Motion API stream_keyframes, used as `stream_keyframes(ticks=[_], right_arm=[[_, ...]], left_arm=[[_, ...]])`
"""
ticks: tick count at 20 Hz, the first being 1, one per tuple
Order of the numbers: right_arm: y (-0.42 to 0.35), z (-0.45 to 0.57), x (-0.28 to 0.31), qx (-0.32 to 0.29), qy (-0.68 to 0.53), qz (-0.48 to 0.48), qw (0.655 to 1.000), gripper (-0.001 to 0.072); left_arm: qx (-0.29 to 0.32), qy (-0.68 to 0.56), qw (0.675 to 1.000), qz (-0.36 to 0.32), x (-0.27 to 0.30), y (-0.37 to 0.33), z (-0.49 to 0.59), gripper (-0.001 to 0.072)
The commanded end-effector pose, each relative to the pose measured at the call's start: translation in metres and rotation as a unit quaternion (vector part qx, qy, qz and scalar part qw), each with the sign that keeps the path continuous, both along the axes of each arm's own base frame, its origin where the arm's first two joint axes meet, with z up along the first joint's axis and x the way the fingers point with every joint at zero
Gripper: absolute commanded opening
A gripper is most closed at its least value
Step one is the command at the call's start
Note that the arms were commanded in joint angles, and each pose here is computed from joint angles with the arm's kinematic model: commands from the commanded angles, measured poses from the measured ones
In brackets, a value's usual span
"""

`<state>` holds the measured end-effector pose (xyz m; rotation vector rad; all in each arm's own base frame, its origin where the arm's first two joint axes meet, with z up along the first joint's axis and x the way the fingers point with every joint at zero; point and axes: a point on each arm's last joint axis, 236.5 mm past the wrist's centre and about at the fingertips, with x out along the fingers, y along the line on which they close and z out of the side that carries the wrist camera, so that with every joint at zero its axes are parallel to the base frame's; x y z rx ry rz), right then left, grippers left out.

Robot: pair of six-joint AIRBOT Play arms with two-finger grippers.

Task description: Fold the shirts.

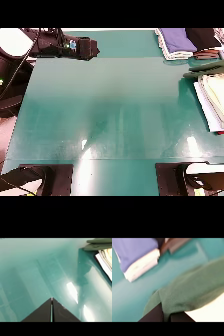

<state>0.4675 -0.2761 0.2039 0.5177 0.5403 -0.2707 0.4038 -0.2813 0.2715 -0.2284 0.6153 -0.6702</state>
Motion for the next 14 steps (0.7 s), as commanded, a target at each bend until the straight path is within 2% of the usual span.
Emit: stream_keyframes(ticks=[1, 4, 8, 12, 14], right_arm=[[-0.011, 0.062, 0.000, -0.051, -0.055, -0.012, 0.997, 0.0018], [-0.007, 0.102, -0.006, -0.081, -0.081, -0.007, 0.993, 0.0018], [-0.003, 0.104, -0.016, -0.091, -0.070, -0.009, 0.993, 0.0019], [-0.013, 0.068, -0.052, -0.123, 0.016, -0.035, 0.992, 0.0019], [-0.012, 0.044, -0.075, -0.105, 0.052, -0.043, 0.992, 0.0019]], left_arm=[[0.000, 0.000, 1.000, 0.000, 0.000, 0.000, 0.000, 0.0024], [0.002, 0.000, 1.000, -0.001, 0.000, 0.000, -0.001, 0.0024], [0.004, 0.003, 1.000, -0.002, -0.001, 0.000, -0.002, 0.0025], [0.010, 0.008, 1.000, -0.005, -0.003, 0.001, -0.006, 0.0025], [0.012, 0.007, 1.000, -0.007, -0.003, 0.001, -0.006, 0.0025]])
